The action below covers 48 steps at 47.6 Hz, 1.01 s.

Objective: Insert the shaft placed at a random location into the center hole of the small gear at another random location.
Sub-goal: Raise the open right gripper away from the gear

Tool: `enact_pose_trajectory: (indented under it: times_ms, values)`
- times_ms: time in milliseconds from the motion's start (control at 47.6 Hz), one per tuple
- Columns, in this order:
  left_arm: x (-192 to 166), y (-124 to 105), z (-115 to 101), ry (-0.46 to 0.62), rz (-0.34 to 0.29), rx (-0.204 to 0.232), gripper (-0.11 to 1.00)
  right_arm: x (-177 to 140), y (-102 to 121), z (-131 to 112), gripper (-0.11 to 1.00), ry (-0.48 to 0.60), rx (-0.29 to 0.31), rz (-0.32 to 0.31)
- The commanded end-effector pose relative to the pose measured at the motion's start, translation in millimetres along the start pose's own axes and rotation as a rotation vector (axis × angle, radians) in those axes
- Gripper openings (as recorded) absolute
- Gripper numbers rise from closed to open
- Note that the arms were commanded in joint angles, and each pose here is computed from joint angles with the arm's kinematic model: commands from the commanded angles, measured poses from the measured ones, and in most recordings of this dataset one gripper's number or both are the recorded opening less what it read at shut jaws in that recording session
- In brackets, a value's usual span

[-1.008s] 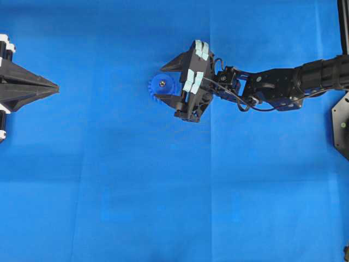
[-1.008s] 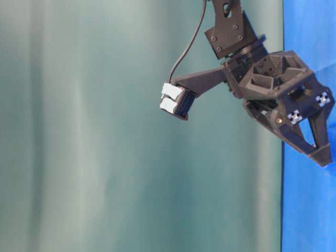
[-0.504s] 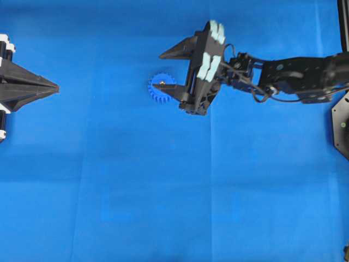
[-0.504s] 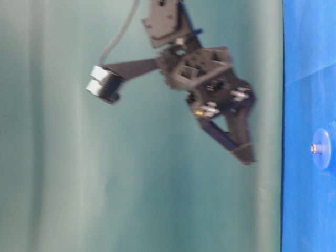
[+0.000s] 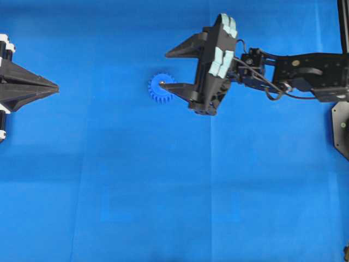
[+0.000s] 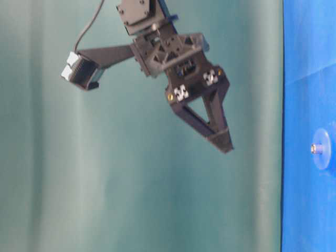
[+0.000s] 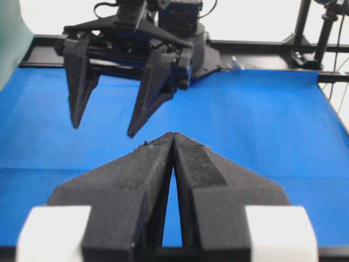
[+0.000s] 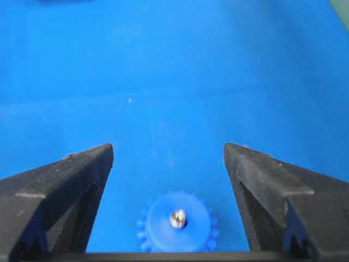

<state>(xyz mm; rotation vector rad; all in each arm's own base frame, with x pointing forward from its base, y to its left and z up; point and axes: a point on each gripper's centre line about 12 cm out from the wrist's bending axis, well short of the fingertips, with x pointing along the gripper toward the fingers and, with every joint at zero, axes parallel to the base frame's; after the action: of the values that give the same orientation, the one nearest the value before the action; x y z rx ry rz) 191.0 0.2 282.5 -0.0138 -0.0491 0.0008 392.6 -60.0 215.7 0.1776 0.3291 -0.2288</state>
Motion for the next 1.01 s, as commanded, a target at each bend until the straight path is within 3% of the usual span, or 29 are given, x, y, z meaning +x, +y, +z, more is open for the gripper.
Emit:
enact_pose_trajectory:
  times_ms: [0,609,987]
  values:
    - [1,0,4,-0.012,0.000,0.000,0.02,-14,3,11,0.75,-0.034,0.001,0.012]
    - [1,0,4,-0.012,-0.001,0.001,0.02,-103,-2,-10,0.75,-0.045,0.003,0.040]
    - [1,0,4,-0.012,-0.001,0.001,0.02,-125,-3,-13,0.75,-0.046,0.006,0.052]
